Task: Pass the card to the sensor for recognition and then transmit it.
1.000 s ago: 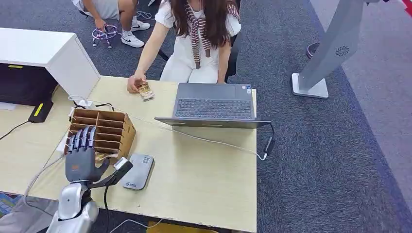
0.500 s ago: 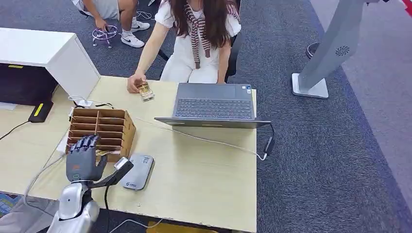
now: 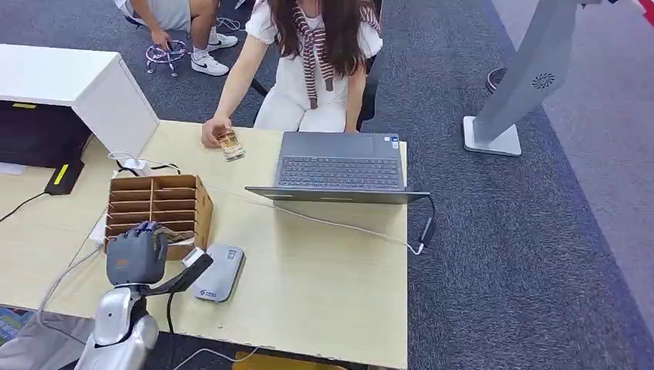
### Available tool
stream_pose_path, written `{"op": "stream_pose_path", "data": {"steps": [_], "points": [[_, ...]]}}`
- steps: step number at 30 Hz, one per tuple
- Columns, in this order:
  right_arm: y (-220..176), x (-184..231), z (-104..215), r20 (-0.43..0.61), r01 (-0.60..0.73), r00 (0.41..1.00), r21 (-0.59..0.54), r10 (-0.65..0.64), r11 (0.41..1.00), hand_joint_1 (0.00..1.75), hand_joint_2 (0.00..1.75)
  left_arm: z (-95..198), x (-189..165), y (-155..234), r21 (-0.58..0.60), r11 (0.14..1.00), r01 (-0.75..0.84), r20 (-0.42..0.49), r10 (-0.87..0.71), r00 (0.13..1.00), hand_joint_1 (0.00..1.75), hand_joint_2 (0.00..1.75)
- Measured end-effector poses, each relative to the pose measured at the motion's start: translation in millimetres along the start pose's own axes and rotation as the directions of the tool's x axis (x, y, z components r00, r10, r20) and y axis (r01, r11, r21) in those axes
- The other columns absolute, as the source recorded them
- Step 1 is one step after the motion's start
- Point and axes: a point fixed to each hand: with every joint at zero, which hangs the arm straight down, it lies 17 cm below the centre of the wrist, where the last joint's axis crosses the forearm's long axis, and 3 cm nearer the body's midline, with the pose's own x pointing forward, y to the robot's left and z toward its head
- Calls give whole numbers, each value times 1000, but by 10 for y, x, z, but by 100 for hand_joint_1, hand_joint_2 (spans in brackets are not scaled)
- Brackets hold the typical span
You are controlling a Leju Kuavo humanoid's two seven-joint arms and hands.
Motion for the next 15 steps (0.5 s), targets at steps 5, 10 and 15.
{"op": "stream_pose_path", "data": {"steps": [5, 10, 15], "points": [[-3, 6, 0, 3, -10, 1000, -1, 10, 1000, 0, 0, 1, 30, -3, 0, 1000, -17, 9, 17, 1000, 175, 175], [-6, 10, 0, 4, -20, 1000, -2, 20, 1000, 0, 0, -44, 161, 81, 22, 999, -39, 39, 38, 999, 175, 175], [-5, 12, 0, 5, -23, 1000, -2, 23, 1000, 0, 0, -65, 229, 126, 34, 998, -45, 54, 43, 998, 175, 175]]}}
